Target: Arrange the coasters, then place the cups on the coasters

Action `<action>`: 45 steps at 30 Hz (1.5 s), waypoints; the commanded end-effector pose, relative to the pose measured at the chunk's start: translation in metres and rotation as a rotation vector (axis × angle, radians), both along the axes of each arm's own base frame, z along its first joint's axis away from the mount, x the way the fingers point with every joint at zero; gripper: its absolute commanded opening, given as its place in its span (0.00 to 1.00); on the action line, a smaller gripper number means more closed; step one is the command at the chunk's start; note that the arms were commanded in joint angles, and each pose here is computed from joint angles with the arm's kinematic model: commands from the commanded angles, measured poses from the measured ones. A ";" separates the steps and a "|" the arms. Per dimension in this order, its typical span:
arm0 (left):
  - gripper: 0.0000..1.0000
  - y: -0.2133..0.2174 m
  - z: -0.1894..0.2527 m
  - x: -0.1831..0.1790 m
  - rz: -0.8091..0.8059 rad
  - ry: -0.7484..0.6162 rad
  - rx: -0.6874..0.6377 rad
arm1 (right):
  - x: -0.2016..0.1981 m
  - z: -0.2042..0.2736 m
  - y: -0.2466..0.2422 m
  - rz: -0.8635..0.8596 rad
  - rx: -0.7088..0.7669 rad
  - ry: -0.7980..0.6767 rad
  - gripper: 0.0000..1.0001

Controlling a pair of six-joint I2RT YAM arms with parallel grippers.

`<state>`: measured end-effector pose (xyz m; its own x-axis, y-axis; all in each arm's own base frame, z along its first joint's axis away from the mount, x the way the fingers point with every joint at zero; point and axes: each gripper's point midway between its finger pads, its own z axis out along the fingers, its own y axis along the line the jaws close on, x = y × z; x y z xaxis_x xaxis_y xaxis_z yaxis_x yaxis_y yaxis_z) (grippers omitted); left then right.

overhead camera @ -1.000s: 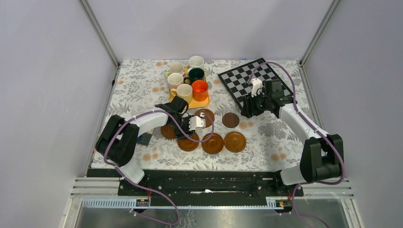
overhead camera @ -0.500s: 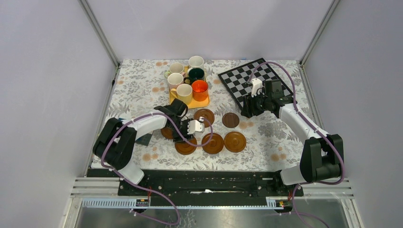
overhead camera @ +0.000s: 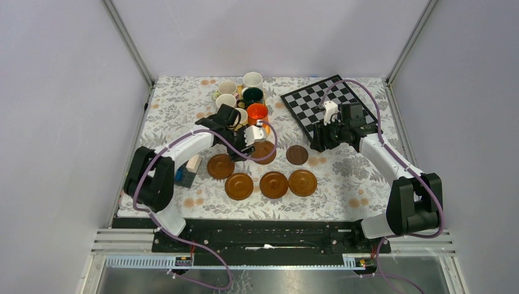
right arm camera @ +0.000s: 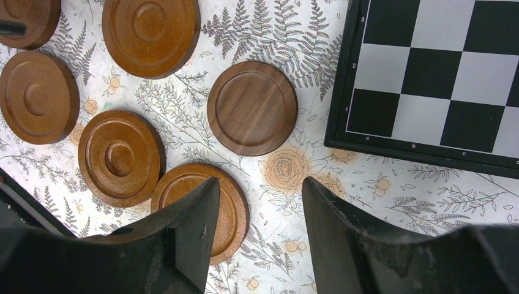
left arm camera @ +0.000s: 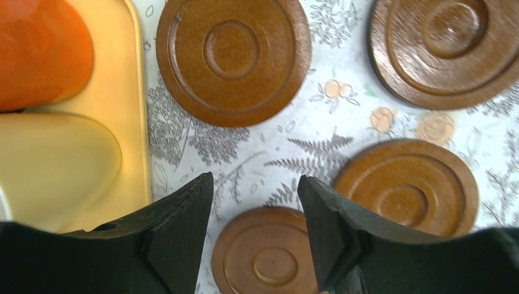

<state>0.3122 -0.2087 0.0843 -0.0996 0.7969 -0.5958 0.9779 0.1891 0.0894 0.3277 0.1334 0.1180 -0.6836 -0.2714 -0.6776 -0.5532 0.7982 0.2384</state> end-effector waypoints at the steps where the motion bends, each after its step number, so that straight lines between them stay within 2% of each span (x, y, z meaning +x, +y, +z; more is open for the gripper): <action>1: 0.61 -0.017 -0.009 0.023 -0.009 -0.009 -0.034 | 0.006 0.018 0.001 0.002 0.021 -0.060 0.59; 15: 0.61 -0.027 -0.045 0.038 -0.239 -0.011 0.047 | 0.007 0.013 -0.002 0.000 0.010 -0.049 0.58; 27: 0.59 -0.051 -0.054 0.029 -0.427 0.000 0.047 | 0.007 0.010 -0.005 -0.005 -0.002 -0.048 0.58; 32: 0.60 -0.062 -0.056 0.033 -0.400 -0.004 0.067 | 0.006 0.008 -0.005 -0.003 -0.002 -0.042 0.58; 38: 0.69 -0.058 -0.019 0.054 -0.210 -0.027 0.016 | 0.006 0.011 -0.004 -0.002 0.001 -0.047 0.58; 43: 0.75 -0.027 0.026 0.025 -0.116 -0.082 0.018 | 0.005 0.014 -0.004 0.001 0.007 -0.058 0.58; 45: 0.76 -0.007 0.022 -0.001 -0.103 -0.036 0.051 | 0.004 0.014 -0.002 0.007 0.014 -0.054 0.58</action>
